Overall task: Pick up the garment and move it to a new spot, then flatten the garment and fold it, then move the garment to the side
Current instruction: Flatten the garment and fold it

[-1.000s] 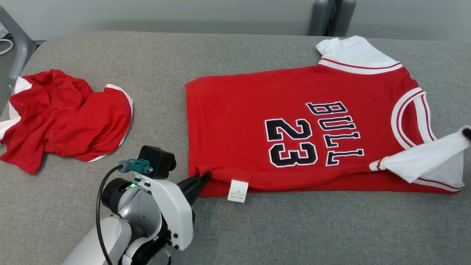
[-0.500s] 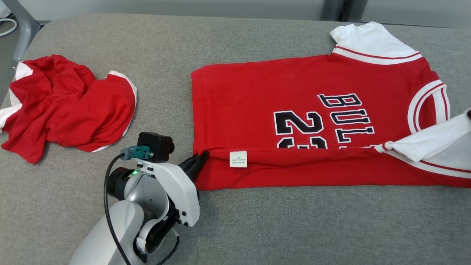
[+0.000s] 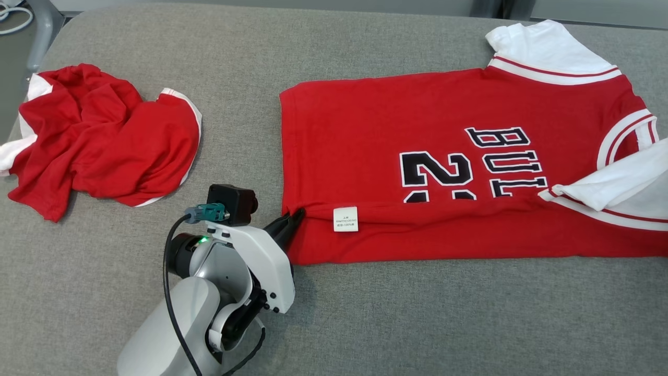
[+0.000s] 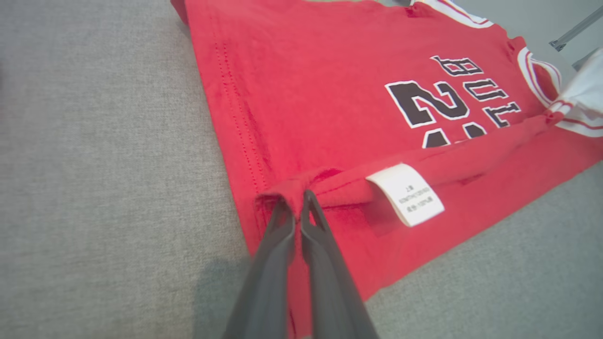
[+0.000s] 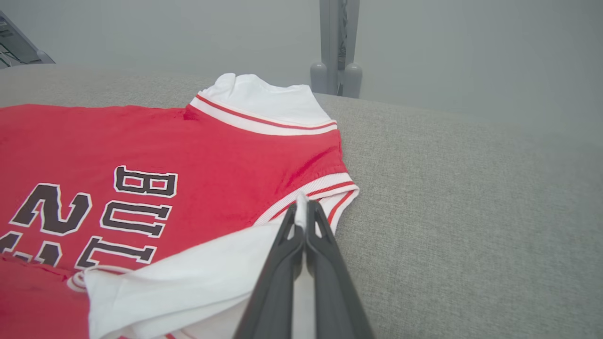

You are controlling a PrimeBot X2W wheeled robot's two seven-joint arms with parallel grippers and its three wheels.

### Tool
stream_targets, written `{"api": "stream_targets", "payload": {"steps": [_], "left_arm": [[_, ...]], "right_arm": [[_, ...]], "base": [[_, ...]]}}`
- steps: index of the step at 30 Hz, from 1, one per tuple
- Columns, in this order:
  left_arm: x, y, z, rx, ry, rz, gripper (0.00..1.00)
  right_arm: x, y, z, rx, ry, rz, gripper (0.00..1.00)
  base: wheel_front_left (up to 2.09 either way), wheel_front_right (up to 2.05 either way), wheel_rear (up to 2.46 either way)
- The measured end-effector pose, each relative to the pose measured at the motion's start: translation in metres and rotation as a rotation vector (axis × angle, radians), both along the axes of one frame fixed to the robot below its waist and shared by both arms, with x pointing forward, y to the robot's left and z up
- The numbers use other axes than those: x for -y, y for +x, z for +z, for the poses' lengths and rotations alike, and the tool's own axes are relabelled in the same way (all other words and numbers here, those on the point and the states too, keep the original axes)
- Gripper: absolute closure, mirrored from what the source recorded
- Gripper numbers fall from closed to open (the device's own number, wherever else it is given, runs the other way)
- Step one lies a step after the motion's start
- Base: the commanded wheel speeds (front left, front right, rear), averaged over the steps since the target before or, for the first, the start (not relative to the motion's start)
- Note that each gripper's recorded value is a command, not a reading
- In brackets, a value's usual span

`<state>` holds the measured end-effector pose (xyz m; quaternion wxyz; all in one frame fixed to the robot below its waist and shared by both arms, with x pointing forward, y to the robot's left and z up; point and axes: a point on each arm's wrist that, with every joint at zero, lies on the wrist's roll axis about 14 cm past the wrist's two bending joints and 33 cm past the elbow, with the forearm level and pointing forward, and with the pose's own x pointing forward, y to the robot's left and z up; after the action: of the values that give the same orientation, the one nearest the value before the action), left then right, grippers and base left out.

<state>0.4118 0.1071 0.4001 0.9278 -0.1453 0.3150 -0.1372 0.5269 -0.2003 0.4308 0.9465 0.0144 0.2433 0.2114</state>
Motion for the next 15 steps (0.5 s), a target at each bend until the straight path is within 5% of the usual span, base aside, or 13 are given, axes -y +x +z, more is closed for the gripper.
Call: {"api": "stream_targets", "payload": {"steps": [15], "left_arm": [[0.004,0.005,-0.007,0.0,0.002,-0.001,1.0]], "right_arm": [[-0.005,0.008,-0.013,-0.001,0.006,-0.003,1.0]], "base": [[0.0,0.0,0.0]]}}
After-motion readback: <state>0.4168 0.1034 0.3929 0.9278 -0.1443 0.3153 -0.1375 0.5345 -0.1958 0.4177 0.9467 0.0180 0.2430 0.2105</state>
